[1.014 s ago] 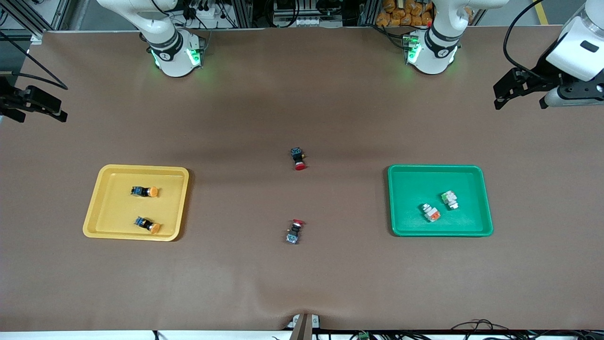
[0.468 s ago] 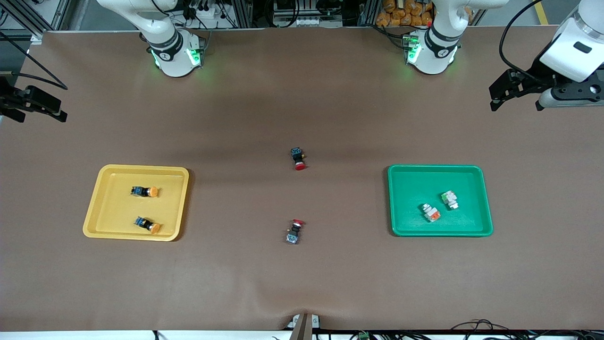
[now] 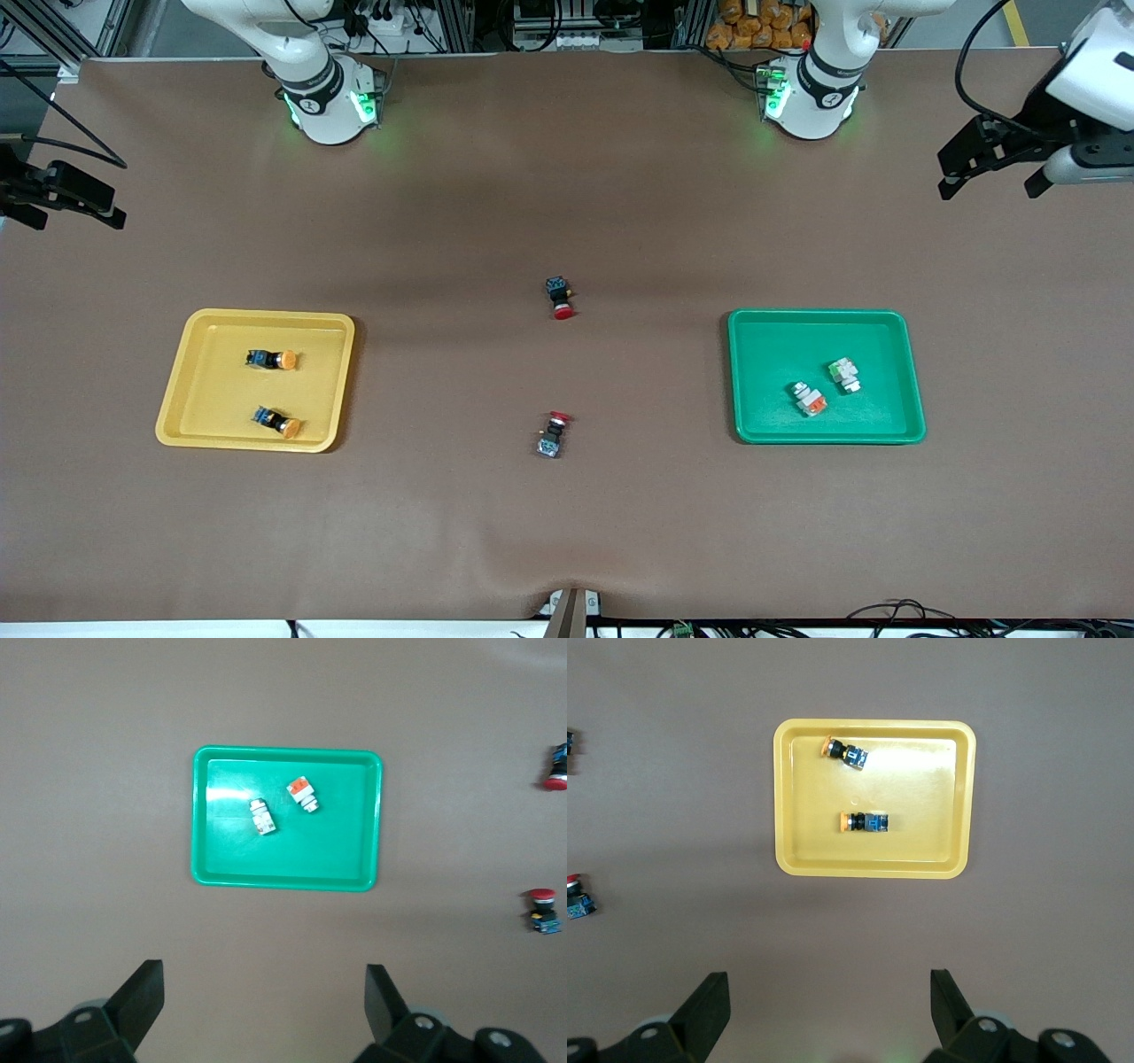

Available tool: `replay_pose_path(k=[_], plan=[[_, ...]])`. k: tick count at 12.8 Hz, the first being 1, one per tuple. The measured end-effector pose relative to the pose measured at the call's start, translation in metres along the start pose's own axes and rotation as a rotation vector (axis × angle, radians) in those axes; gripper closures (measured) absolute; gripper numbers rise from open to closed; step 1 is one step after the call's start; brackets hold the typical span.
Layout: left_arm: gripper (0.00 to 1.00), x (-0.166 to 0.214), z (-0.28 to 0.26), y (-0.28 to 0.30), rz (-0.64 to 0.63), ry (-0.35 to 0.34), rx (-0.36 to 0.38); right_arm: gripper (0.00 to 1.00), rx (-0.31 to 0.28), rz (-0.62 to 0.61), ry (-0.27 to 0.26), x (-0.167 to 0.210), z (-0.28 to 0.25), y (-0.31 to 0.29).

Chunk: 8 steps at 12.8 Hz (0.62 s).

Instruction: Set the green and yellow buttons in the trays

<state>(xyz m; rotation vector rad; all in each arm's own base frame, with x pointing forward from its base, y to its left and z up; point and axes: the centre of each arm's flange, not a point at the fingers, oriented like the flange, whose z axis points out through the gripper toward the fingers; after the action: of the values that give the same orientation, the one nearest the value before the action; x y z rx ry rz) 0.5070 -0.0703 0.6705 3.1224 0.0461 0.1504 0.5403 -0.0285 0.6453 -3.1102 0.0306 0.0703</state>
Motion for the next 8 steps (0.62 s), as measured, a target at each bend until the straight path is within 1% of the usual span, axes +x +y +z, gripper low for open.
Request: replay_pose_path(k=[4,7,8], plan=[[0.00,0.004,0.007,-0.008,-0.019,-0.014,-0.009,0.00,0.000,0.000,0.000,0.000,0.000,0.000],[0.00,0.014,0.028,-0.006,-0.006,-0.037,0.052,0.00,0.000,0.000,0.000,0.000,0.000,0.000],[0.00,0.016,0.033,-0.007,-0.005,-0.044,0.060,0.00,0.000,0.000,0.000,0.000,0.000,0.000]])
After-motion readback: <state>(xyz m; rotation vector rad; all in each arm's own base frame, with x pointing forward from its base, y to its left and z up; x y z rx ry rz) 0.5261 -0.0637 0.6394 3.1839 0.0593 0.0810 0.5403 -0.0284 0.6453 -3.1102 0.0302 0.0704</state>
